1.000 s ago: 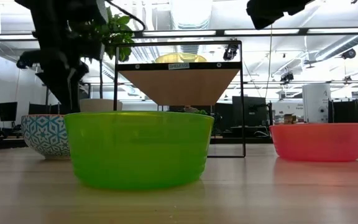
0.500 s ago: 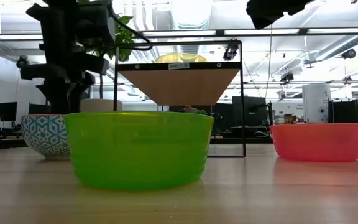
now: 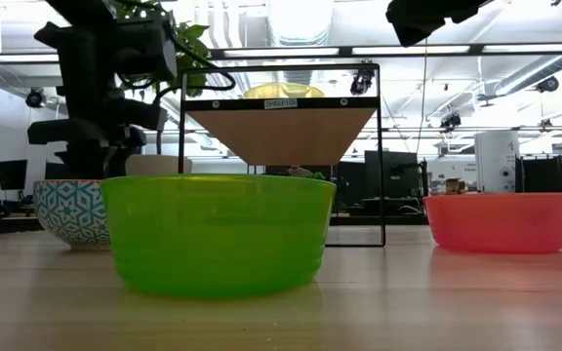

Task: Place and stack bowls onto a shelf
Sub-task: Stack the yellow patterned bowl on top of the blue patterned bowl on the shelf

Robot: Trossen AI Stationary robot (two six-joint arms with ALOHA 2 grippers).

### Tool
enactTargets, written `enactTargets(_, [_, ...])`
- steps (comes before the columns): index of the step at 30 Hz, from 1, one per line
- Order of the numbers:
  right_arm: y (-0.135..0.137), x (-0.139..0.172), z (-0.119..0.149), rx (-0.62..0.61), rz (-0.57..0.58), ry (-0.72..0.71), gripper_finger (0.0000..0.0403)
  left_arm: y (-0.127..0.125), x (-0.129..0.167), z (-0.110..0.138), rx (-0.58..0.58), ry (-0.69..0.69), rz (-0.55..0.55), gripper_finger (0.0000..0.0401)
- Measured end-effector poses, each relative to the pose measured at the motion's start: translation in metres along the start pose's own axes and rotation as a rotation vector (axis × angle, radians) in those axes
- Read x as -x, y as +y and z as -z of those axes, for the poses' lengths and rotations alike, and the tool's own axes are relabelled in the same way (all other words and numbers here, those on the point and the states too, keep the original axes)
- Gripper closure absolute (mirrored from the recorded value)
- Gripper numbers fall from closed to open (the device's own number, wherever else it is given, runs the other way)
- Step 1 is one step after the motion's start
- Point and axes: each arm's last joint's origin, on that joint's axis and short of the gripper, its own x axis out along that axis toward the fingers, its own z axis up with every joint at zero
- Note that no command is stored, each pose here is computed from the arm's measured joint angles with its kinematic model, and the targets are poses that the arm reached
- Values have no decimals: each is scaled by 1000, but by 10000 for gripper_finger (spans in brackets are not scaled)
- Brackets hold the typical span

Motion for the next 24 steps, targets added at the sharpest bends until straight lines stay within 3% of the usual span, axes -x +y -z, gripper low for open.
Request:
enactTargets(11, [0, 0, 0, -10, 0, 0, 394, 0, 0, 0, 2, -3, 3, 391])
enactTargets(24, [0, 0, 0, -9, 0, 0, 394, 2, 9, 2, 29, -16, 6, 399])
